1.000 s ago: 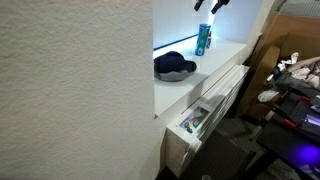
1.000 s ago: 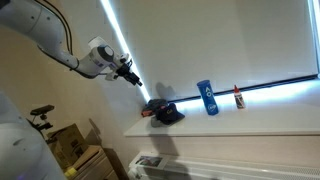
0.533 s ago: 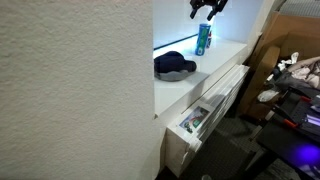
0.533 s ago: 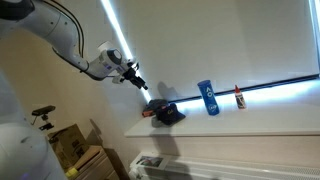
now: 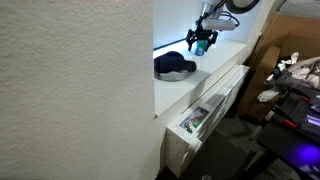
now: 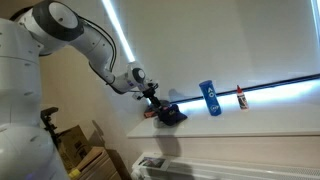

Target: Place the black cap on the blue can, move the gray cap to the right, and move the bottle to the left

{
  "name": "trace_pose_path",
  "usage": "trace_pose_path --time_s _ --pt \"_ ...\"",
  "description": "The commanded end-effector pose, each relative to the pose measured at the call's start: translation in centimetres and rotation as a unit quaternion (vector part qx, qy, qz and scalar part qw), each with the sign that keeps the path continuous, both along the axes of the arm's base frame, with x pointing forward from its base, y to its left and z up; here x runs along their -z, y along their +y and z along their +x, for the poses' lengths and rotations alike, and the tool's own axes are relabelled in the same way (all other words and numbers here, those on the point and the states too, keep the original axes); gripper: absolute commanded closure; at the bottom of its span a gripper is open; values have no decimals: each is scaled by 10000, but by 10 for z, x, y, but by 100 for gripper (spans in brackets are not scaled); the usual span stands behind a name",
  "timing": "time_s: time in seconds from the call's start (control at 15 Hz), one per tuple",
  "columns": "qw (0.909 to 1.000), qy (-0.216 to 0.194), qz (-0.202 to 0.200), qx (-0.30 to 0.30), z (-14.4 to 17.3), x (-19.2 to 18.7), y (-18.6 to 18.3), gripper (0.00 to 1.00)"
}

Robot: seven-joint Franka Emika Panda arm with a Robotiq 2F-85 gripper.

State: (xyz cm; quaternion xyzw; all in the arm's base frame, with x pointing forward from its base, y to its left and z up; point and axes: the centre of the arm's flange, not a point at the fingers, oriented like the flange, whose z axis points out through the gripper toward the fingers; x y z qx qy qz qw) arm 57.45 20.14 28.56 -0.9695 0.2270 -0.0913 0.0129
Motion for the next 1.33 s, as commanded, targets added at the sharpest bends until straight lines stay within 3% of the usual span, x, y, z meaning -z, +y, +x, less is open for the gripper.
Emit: trace_pose_path --time_s 0.0,0.07,0.27,0.33,0.67,0.8,0.93,1.0,1.27 --pt "9992 -345 105 144 16 -16 24 0" --pt "9965 -716 253 349 16 -23 29 0" --pt "9853 -1333 503 945 40 -35 54 0" --pt "9917 -1010 489 627 22 -42 39 0" --pt "9877 -1197 600 814 31 -43 47 0" --pt "9908 -730 638 944 53 -30 45 0" --pt "9915 -60 933 907 70 -1 37 0" --pt "9908 -470 837 953 38 -21 44 0" --pt "9906 -195 978 933 53 5 37 0"
